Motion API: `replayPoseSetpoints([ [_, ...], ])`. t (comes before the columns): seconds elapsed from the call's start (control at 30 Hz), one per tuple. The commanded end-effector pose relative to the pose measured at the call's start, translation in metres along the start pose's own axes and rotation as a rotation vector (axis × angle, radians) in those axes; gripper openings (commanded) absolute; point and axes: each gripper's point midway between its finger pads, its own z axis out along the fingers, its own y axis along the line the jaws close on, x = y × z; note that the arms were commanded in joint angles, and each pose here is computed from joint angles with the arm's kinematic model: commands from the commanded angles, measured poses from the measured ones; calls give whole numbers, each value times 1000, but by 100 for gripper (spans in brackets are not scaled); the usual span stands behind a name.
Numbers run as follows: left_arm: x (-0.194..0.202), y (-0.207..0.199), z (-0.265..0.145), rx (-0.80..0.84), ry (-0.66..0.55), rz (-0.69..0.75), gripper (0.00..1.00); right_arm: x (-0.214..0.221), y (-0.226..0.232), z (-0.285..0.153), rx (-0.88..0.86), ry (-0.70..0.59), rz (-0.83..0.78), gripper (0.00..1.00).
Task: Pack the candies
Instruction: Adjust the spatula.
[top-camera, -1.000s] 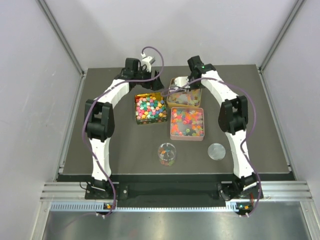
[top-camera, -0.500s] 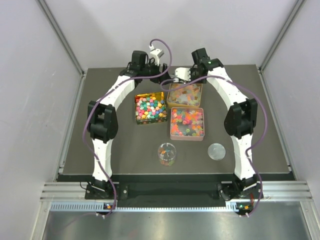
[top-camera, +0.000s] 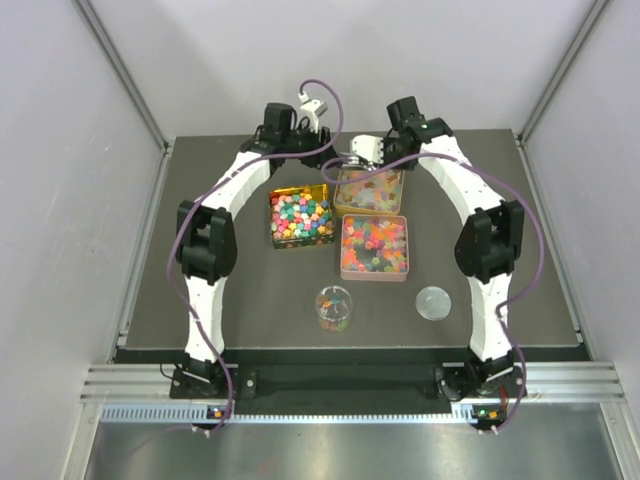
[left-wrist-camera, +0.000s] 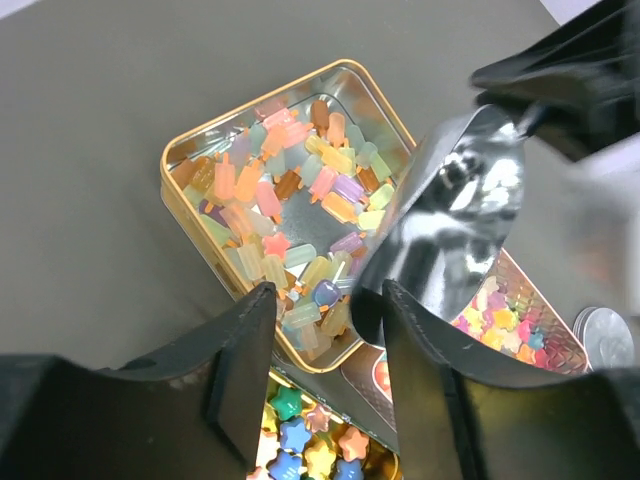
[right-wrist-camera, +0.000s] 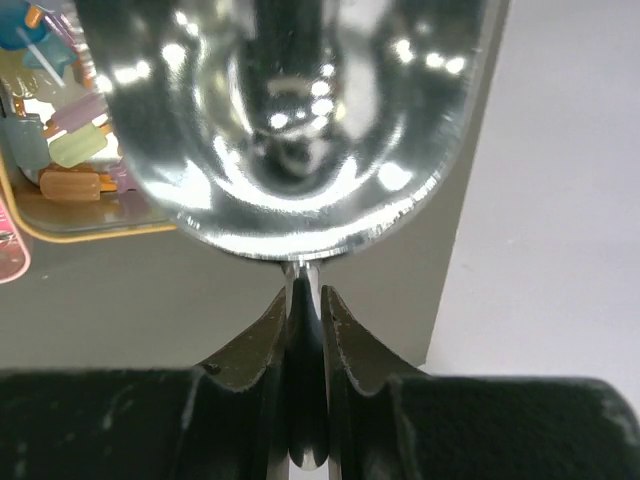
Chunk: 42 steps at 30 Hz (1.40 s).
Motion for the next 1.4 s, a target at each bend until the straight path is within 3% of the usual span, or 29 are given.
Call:
replayPoseSetpoints([
  [0.0,-6,3,7,28,-29,21,49,-31,-34,-69,157,-145,35,0],
  [0.23,-3,3,11,30,-24,24,48,-58,-35,-113,183,-311,40,0],
  [0.6,-7,-2,11,25,-32,44,51,-94,-31,-140,132,-512,86,0],
  [0.9,-15,-2,-13,5,-29,68,51,-59,-29,-98,118,-342,135,0],
  [1.37,-41,-14,-29,17,-83,84,50,-57,-21,-78,83,-325,128,0],
])
